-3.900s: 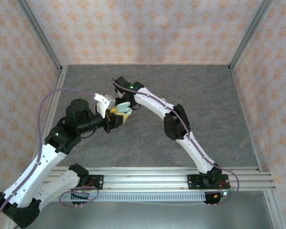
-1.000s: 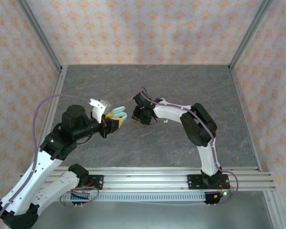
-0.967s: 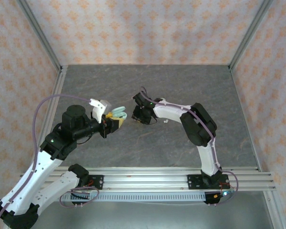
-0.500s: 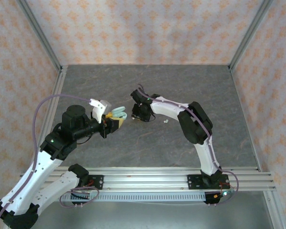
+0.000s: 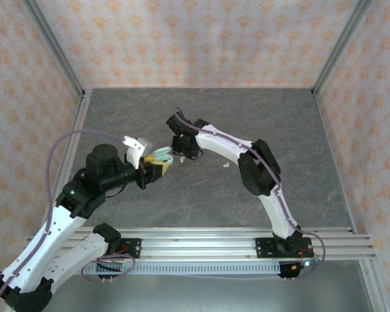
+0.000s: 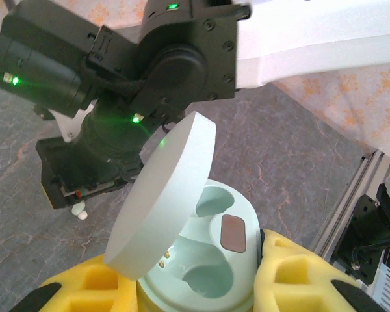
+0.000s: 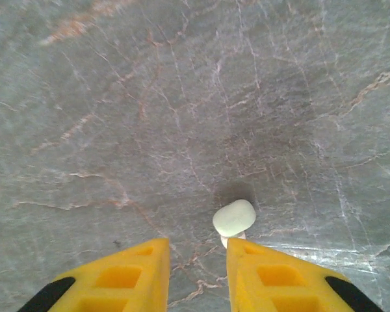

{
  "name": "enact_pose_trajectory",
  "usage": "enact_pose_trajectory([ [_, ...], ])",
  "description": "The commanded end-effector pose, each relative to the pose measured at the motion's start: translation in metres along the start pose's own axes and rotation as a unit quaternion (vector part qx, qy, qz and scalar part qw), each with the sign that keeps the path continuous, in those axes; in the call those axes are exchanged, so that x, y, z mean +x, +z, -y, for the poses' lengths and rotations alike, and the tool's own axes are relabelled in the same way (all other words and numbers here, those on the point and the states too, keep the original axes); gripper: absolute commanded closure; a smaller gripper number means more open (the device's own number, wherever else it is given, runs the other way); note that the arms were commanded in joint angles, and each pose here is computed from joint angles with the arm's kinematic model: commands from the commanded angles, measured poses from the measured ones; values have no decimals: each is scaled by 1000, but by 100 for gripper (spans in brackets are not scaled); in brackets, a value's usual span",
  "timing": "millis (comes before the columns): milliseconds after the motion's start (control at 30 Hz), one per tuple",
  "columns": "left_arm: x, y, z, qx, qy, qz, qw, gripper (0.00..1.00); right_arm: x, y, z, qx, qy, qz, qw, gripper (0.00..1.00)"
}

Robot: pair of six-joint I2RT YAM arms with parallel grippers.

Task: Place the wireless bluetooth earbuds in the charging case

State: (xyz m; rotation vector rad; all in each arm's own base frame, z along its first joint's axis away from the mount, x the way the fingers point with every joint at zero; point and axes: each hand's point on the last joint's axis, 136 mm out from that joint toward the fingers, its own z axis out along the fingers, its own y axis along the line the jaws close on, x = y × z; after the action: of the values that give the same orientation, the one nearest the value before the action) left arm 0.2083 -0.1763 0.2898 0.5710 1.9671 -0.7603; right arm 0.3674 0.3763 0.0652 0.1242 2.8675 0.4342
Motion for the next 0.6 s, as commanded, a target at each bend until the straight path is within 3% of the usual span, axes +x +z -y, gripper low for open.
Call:
enact_pose_trajectory([
  [0, -1, -4, -1, -4, 8, 8, 1000, 80, 9, 10, 20, 61, -17, -18, 998, 70],
  [567, 5, -8, -2, -9, 18, 5, 1000, 80, 5, 25, 16, 85, -30, -20, 996, 71],
])
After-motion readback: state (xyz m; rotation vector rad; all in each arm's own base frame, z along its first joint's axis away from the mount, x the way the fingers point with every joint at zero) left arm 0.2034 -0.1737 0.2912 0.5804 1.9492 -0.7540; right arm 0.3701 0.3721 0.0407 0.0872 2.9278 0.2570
